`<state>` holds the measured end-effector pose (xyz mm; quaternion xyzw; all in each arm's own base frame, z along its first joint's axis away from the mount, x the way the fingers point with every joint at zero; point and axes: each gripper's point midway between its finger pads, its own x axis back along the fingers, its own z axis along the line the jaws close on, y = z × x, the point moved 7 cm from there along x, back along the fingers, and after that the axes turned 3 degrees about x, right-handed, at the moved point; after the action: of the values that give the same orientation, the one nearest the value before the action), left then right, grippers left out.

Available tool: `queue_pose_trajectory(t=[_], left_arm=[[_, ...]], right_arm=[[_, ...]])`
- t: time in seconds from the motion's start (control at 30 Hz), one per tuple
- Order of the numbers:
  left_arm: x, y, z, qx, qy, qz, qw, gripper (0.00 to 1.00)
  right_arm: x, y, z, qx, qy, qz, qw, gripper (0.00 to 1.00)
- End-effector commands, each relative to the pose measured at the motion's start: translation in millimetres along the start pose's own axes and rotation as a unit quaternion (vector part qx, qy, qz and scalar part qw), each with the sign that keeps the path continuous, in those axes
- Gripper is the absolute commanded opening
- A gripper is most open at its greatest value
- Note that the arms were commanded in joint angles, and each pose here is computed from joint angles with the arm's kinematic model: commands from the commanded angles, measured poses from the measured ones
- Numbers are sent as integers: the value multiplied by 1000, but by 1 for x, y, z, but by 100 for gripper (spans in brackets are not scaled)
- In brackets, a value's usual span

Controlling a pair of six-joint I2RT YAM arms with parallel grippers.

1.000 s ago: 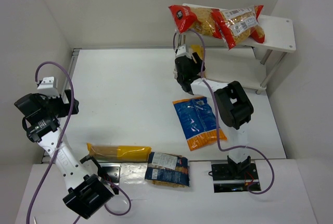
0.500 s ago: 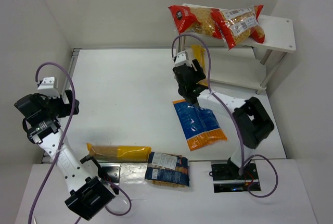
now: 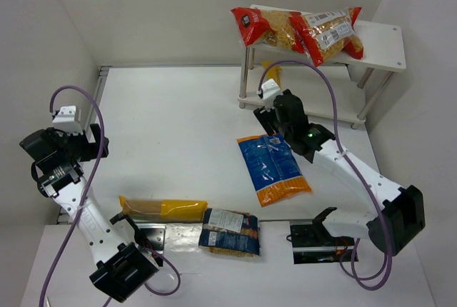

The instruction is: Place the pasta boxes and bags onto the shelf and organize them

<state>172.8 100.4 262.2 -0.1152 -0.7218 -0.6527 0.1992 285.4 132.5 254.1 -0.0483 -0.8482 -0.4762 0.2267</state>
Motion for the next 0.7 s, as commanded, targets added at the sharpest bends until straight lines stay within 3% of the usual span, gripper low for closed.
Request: queue_pose_trajectory(t=[0.0, 0.27, 0.5, 0.67], left_arm=[[3, 4, -4, -14, -15, -19, 1000, 99], [3, 4, -5, -14, -20, -20, 1000, 99], [-6, -3, 2, 3, -16, 6, 1000, 99], [-7, -1, 3, 4, -16, 7, 1000, 99]], right_arm=[[19, -35, 4, 23, 112, 57, 992, 79], [35, -65, -24, -41, 140, 99, 984, 79], [60, -69, -80, -160, 119, 88, 976, 84], [76, -82, -89, -192, 107, 84, 972, 84]])
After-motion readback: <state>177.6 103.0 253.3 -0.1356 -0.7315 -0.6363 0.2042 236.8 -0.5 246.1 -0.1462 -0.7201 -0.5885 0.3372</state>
